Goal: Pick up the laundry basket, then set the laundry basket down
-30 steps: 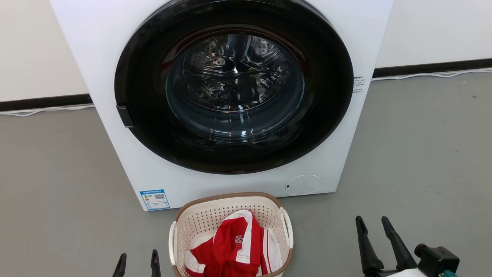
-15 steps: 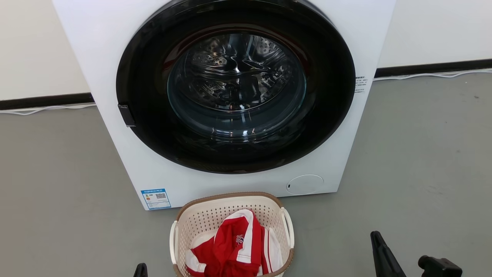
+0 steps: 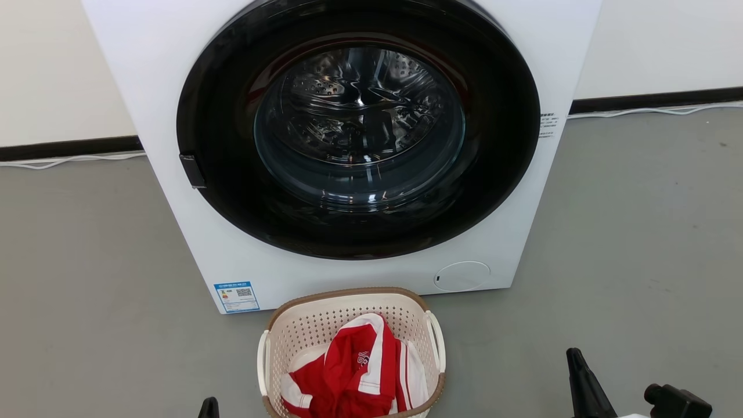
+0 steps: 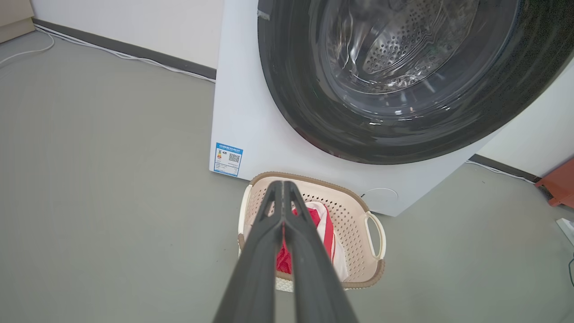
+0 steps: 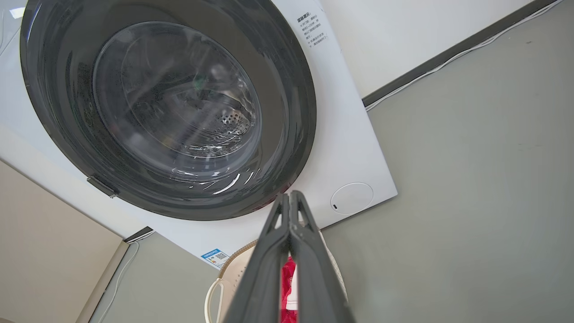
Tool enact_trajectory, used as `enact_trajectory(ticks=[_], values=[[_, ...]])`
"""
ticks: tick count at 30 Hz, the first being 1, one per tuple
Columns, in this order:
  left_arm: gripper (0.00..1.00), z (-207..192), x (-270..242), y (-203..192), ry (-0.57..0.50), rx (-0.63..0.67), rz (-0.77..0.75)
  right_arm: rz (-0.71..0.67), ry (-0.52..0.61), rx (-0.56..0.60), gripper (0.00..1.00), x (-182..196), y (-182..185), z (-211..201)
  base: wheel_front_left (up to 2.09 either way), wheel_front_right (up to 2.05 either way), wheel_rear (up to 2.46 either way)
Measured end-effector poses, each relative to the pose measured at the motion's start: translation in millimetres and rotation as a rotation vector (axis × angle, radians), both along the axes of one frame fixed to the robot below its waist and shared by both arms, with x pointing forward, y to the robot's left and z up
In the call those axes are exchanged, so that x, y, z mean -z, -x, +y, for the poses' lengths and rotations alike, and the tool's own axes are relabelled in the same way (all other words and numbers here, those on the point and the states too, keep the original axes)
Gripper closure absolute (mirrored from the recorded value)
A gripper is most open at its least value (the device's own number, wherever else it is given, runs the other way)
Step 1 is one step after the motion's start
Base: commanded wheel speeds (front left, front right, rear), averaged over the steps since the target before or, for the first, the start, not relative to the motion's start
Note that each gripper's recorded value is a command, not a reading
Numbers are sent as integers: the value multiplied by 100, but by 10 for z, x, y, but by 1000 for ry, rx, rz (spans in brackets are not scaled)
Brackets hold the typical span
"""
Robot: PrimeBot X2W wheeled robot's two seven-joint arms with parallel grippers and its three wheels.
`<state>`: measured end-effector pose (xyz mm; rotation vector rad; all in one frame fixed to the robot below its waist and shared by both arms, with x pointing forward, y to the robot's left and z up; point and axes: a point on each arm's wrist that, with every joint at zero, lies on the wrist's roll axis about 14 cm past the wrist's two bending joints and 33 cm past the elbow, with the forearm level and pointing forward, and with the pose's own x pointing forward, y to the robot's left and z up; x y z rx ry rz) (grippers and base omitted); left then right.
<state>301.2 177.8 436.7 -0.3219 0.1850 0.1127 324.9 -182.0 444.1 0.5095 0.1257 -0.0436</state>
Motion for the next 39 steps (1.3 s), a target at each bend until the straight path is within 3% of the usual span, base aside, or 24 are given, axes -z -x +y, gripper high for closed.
enact_trajectory(ticks=[39], values=[[100, 57, -3, -249, 468, -77, 22, 10, -393, 105, 100, -66, -170, -156, 0, 0, 0]])
